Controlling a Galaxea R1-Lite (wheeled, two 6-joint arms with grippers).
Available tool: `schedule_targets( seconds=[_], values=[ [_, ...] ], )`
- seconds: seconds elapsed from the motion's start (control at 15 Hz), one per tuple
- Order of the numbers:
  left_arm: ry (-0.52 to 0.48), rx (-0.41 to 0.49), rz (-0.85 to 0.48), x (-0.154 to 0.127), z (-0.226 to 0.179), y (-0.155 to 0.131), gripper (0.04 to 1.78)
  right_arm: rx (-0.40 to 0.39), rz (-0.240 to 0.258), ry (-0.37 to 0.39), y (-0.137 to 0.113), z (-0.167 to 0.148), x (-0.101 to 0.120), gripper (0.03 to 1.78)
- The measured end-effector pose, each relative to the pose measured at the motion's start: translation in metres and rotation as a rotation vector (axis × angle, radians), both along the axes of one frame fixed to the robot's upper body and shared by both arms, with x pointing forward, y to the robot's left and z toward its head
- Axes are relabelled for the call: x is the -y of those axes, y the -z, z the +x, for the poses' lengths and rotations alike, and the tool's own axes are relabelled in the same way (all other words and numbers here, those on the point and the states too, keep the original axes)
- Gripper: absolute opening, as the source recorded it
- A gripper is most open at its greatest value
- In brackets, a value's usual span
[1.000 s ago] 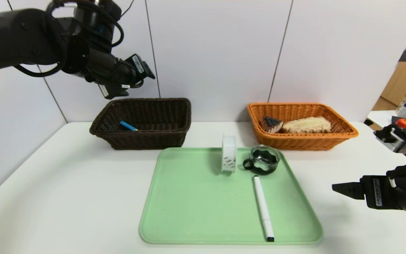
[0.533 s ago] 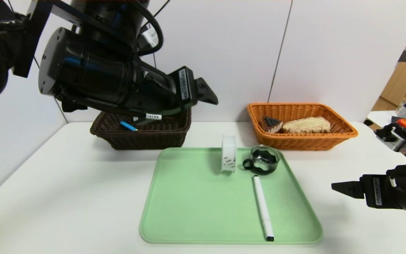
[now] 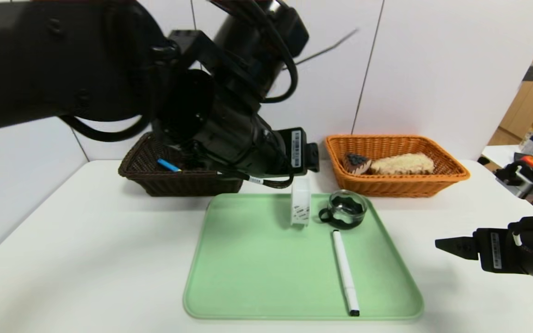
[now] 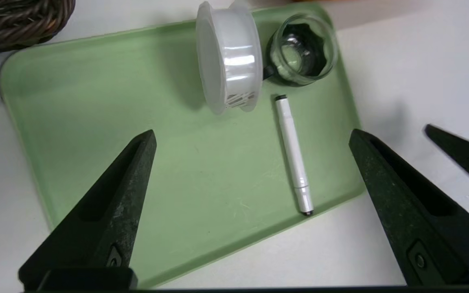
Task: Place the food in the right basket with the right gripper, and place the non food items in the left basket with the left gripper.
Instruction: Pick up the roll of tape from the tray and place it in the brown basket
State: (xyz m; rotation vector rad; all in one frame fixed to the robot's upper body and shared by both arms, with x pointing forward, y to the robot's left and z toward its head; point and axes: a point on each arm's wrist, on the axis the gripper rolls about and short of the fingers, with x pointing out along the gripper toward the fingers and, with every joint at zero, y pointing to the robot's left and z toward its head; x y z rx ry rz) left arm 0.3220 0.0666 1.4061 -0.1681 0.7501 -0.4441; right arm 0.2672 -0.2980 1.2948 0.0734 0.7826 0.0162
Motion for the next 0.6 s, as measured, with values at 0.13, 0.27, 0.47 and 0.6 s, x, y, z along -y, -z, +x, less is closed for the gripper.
schedule_targets(
  seconds=[0.13, 0.27, 0.47, 0.6],
  values=[
    [0.000, 0.025, 0.094, 0.018, 0.012, 0.019, 1.67, 0.025, 0.018, -0.004, 0.000, 0.002, -0.001, 1.70],
    [-0.009, 0.050, 0.106, 0.036, 0.023, 0.036, 1.67, 0.062, 0.036, -0.005, 0.004, 0.004, -0.002, 1.70],
    [-0.026, 0.067, 0.109, 0.053, 0.037, 0.057, 1.68, 0.057, 0.037, -0.011, 0.012, 0.004, -0.003, 1.70],
    [-0.050, 0.097, 0.105, 0.062, 0.045, 0.067, 1.69, 0.043, 0.034, -0.012, 0.016, 0.003, -0.003, 1.70]
  ],
)
